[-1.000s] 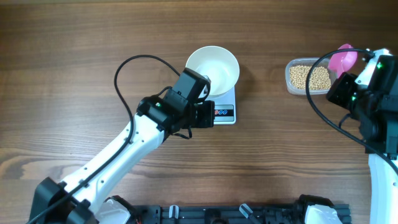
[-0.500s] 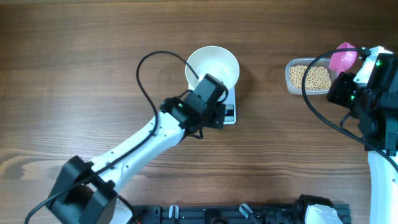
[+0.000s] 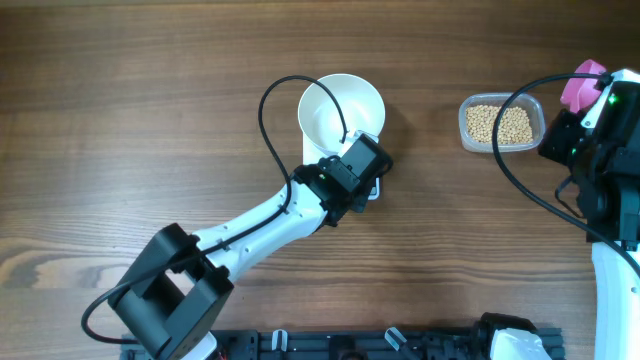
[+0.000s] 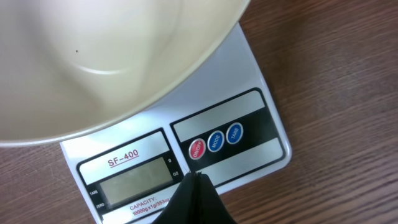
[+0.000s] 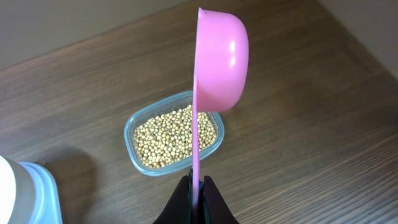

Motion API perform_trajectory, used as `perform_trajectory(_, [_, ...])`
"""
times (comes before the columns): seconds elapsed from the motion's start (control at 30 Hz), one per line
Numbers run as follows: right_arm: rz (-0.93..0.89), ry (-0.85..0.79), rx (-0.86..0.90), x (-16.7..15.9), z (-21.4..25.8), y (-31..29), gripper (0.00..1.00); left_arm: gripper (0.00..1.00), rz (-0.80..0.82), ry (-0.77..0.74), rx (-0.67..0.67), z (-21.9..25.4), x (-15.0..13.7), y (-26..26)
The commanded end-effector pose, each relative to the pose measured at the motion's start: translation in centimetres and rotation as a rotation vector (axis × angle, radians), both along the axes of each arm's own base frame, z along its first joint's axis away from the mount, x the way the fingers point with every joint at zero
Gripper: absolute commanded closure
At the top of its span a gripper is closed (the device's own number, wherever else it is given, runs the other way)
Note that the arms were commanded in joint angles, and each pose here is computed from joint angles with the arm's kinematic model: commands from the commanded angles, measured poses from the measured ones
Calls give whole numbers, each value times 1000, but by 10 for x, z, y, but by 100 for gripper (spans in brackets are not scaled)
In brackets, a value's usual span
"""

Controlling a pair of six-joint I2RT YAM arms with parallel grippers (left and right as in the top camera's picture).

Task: Scoop item into bowl and weigh 150g on scale

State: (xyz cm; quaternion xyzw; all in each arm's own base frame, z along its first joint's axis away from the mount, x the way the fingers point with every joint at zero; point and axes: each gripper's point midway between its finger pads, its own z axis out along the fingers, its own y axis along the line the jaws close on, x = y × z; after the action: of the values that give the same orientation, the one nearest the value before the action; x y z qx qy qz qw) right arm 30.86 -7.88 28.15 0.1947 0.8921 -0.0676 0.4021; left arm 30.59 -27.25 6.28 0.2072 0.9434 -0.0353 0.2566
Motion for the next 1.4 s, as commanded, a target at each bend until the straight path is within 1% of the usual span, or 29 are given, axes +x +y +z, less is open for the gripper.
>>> perform_trajectory(0.0, [-12, -5, -28, 2, 2, -5, 96, 96, 1, -18, 44, -8, 4, 6])
perform_trajectory(0.3, [-12, -7, -28, 2, 2, -5, 95, 96, -6, -59, 7, -19, 7, 3])
perform_trajectory(0.5, [-12, -2, -27, 2, 1, -5, 96, 96, -29, -70, 19, -22, 9, 1])
perform_trajectory(0.73, [-11, 13, -25, -1, -1, -5, 96, 96, -29, -40, 48, -44, 9, 2])
perform_trajectory(1.37, [-11, 25, -23, -3, -3, -4, 96, 96, -29, -54, 36, -42, 12, -1])
